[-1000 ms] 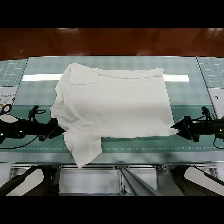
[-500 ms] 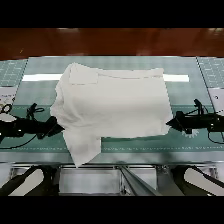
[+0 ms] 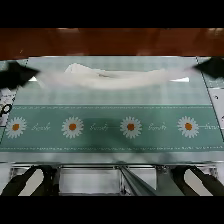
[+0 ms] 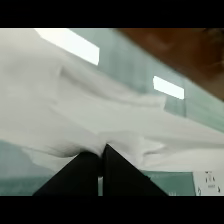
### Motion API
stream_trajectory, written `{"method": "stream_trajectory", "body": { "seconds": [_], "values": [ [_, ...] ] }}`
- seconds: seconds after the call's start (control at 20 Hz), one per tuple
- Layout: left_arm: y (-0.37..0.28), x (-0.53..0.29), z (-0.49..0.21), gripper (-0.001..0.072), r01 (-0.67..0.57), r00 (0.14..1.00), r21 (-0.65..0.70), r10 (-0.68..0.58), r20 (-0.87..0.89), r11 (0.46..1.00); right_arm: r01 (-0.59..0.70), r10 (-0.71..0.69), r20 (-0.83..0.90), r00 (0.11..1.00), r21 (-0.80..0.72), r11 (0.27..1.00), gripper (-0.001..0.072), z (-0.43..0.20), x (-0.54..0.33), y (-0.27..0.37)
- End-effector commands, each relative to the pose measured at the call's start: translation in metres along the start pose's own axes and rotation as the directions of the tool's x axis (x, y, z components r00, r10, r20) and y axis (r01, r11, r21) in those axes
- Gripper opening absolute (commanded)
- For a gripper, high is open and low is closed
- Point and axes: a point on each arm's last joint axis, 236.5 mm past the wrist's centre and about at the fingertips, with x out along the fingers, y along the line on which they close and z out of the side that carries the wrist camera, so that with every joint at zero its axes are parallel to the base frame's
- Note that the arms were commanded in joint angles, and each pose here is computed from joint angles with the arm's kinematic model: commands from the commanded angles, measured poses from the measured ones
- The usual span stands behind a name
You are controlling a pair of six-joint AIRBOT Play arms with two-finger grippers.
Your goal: Fold the shirts.
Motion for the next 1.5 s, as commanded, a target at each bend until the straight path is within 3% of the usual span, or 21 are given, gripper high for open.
{"method": "stream_trajectory", "body": {
  "seconds": [0.0,0.15,0.3,0.5,0.65,0.8,1.0,1.2,1.35,1.45],
  "values": [
    [-0.134,-0.084,0.090,0.0028,0.074,0.937,0.301,-0.169,0.305,0.951,0.038,0.033,0.373,0.927,-0.182,0.983,0.0022,0.110,-0.105,0.090],
    [-0.223,-0.169,0.112,0.0027,-0.012,0.837,0.497,-0.263,0.479,0.868,0.120,0.032,0.493,0.869,-0.272,0.955,0.0023,0.131,-0.174,0.135],
    [-0.292,-0.252,0.099,0.0028,-0.201,0.681,0.590,-0.321,0.658,0.782,0.141,0.078,0.533,0.842,-0.358,0.923,0.0023,0.116,-0.225,0.181],
    [-0.298,-0.303,0.046,0.0028,-0.480,0.592,0.507,-0.162,0.790,0.716,0.253,0.015,0.572,0.820,-0.386,0.887,0.0023,0.070,-0.277,0.200],
    [-0.287,-0.342,0.010,0.0028,-0.567,0.559,0.469,-0.103,0.823,0.677,0.348,-0.085,0.592,0.801,-0.347,0.871,0.0023,0.033,-0.307,0.193],
    [-0.259,-0.376,-0.009,0.0028,-0.577,0.550,0.410,-0.035,0.835,0.707,0.378,-0.142,0.588,0.796,-0.300,0.876,0.0023,0.004,-0.317,0.180],
    [-0.183,-0.338,-0.015,0.0027,-0.540,0.680,0.308,0.190,0.708,0.783,0.388,-0.255,0.467,0.847,-0.215,0.896,0.0023,-0.016,-0.279,0.133],
    [-0.076,-0.224,-0.019,0.0028,-0.538,0.799,0.236,0.400,0.448,0.809,0.276,-0.233,0.249,0.940,-0.155,0.948,0.0023,-0.024,-0.181,0.084],
    [-0.007,-0.122,-0.029,0.0028,-0.445,0.876,0.154,0.392,0.282,0.882,0.175,-0.166,0.089,0.982,-0.110,0.978,0.0023,-0.033,-0.099,0.047],
    [0.047,-0.063,-0.037,0.0028,-0.429,0.891,0.051,0.414,0.185,0.902,0.144,-0.144,0.001,0.990,-0.066,0.987,0.0023,-0.036,-0.043,0.014]
  ]
}}
